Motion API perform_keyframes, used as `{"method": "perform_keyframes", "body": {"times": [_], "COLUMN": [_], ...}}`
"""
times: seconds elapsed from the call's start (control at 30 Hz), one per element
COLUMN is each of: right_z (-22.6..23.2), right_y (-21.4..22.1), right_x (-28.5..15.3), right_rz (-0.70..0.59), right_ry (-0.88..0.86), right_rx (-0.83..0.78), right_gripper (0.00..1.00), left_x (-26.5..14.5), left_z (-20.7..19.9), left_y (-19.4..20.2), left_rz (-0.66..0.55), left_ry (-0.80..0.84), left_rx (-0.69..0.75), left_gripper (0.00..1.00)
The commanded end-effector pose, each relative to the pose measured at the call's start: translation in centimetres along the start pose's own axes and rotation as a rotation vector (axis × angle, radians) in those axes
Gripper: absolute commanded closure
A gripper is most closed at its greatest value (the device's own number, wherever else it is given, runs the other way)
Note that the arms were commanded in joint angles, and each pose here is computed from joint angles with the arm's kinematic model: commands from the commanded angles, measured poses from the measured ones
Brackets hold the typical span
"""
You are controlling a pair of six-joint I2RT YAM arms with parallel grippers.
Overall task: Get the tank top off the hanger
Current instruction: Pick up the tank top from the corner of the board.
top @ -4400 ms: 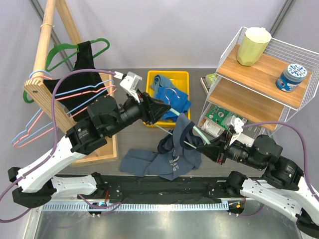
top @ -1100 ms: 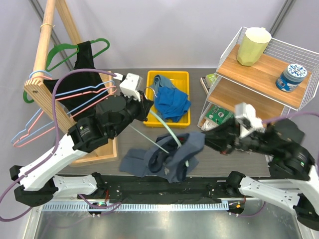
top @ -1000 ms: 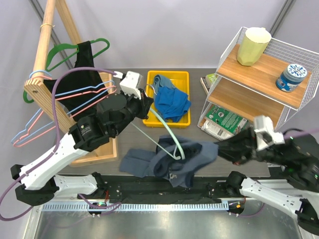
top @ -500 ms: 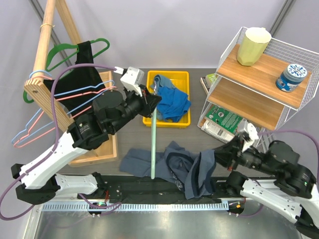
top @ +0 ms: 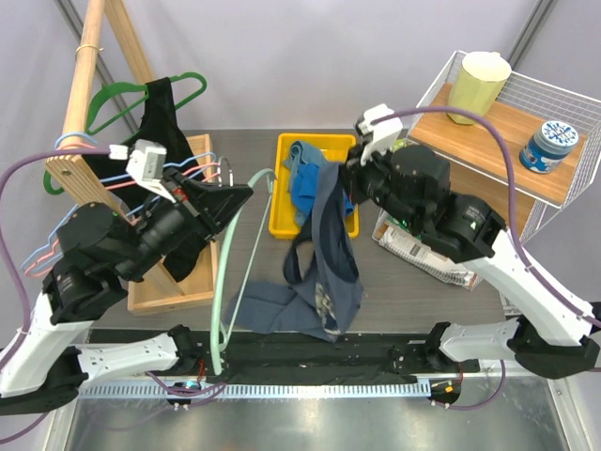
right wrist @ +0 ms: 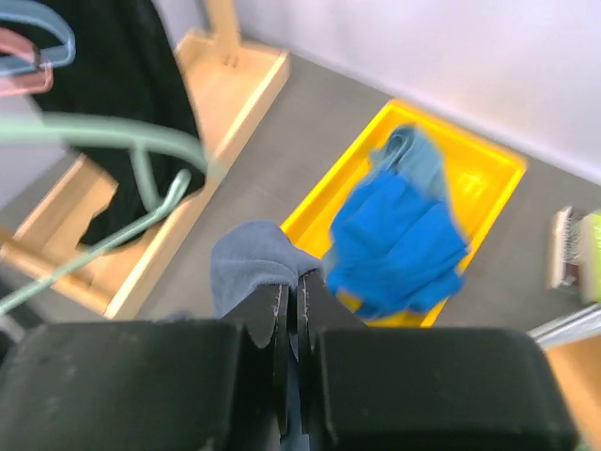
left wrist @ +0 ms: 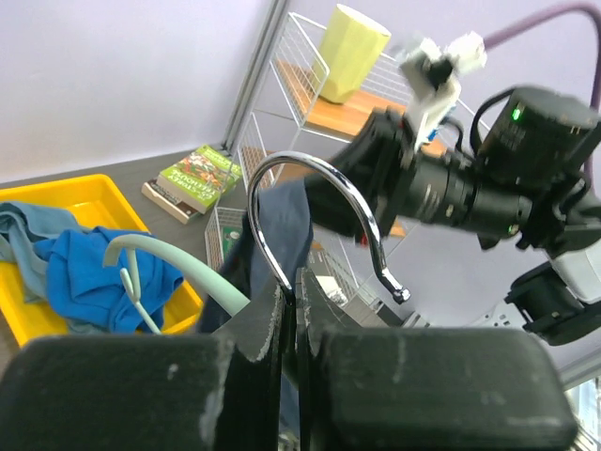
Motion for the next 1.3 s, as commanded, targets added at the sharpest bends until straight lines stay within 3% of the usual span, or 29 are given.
{"method": "perform_keyframes", "body": {"times": [0.0,0.1,0.23,0.43,0.5,0.63,0.83,0.93,1.03,1.07,1.27], "right_z": [-2.8,-2.9,-1.7,2.8,4.0,5.6,6.7,7.4,7.9,8.0,9.8], "right_y": [-6.6,-7.8,-6.1,2.7,4.5,11.9,19.3,21.4,22.6,22.8,24.7], "right_x": [-1.5,-1.4,-0.7,2.5,3.0,4.8,5.7,5.5,5.7,5.7,6.4], "right_rz": [-0.178,-0.204,-0.169,0.027,0.037,0.215,0.401,0.458,0.496,0.502,0.555], "right_ry": [0.170,0.159,0.078,-0.157,-0.227,-0.231,-0.205,-0.262,-0.307,-0.324,-0.470], "right_rx": [-0.053,-0.067,-0.057,0.041,0.096,0.108,0.082,0.074,0.058,0.045,0.019], "right_gripper": [0.99,0.99,0.99,0.98,0.98,0.97,0.91,0.82,0.66,0.56,0.20], "left_x": [-1.4,-1.9,-2.6,-2.8,-2.9,-2.9,-2.6,-2.6,-2.7,-2.6,-2.8], "left_z": [0.3,0.4,0.6,0.9,0.9,1.1,1.4,1.5,1.5,1.6,1.8], "left_y": [-0.7,-0.8,-0.8,-0.4,-0.3,0.2,1.1,1.3,1.4,1.5,2.0], "left_rz": [-0.043,-0.045,-0.052,-0.045,-0.045,-0.033,-0.009,-0.003,0.004,0.005,0.016], "left_ry": [-0.013,-0.015,-0.008,-0.010,-0.002,0.004,0.008,0.007,0.015,0.015,0.022], "left_rx": [-0.005,-0.003,-0.009,-0.009,-0.013,-0.020,-0.029,-0.026,-0.025,-0.024,-0.029], "left_gripper": [1.00,1.00,1.00,1.00,1.00,1.00,1.00,1.00,1.00,1.00,1.00]}}
Point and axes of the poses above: each gripper's point midway between its finger pads, its own x axis out along the fingers, its own z axis along the line the jaws close on, y = z × x, the point moved 9 cm from there along -x, back along the fingers, and after that the axes turned 14 degrees about -x, right-handed, at the moved point
